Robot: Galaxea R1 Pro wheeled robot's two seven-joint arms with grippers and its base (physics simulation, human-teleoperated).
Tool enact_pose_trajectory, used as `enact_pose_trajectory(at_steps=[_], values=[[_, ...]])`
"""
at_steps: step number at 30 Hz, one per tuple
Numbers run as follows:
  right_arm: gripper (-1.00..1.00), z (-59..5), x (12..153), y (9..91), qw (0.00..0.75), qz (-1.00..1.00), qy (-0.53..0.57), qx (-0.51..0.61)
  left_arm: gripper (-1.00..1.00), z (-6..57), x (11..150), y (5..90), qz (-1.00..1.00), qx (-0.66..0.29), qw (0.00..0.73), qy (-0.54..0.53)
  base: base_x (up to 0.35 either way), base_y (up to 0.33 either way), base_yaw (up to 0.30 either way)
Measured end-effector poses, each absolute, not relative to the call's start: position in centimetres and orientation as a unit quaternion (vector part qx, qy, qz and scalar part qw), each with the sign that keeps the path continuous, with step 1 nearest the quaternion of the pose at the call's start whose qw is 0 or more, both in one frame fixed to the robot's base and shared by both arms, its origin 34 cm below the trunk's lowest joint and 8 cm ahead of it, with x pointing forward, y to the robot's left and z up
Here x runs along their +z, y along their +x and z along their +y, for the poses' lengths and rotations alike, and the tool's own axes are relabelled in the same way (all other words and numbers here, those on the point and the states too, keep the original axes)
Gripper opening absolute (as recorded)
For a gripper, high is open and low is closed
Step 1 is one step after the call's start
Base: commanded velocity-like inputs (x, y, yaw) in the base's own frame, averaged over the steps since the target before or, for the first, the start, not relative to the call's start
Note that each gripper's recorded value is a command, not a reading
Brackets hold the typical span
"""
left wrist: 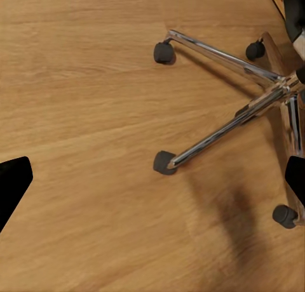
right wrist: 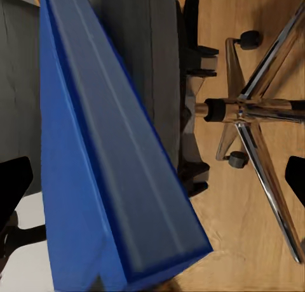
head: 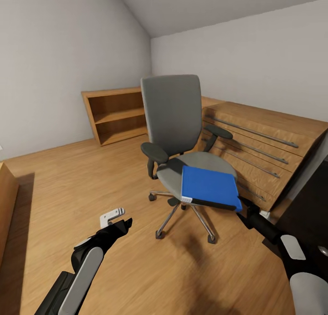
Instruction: In the bedroom, organize the workspace by keeping the computer under the desk, ensuring the monitor is on the desk, placing the keyboard on the desk next to the monitor, placing the mouse on the desk next to the keyboard, moving the folder from the swivel chair onto the desk next to the mouse, stacking the notebook on top of the folder with the pen on top of the notebook, and positioning the swivel chair next to the desk.
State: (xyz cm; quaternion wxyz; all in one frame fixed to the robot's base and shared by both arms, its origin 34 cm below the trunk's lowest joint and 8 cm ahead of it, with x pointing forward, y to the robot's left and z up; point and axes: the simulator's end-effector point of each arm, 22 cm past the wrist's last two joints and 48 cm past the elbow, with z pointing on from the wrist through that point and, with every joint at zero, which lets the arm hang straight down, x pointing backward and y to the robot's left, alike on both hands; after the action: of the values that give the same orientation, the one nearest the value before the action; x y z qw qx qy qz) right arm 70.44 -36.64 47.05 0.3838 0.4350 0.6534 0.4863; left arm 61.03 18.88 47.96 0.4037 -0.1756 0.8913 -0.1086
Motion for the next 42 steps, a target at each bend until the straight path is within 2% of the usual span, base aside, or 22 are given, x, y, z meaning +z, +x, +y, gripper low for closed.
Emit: enact_pose_trajectory(at_steps=[33,42], values=[[1.0,-36.35,46.77,70.36,0.38,0.653,0.437,0.488,1.0,18.83,47.91,61.01,0.892,-0.108,0.403,-0.175,0.0,0.0,0.0],[1.0,-36.35,46.76,70.36,0.379,0.653,0.437,0.488,1.0,18.84,47.88,61.0,0.892,-0.108,0.403,-0.175,-0.067,0.093,0.0]])
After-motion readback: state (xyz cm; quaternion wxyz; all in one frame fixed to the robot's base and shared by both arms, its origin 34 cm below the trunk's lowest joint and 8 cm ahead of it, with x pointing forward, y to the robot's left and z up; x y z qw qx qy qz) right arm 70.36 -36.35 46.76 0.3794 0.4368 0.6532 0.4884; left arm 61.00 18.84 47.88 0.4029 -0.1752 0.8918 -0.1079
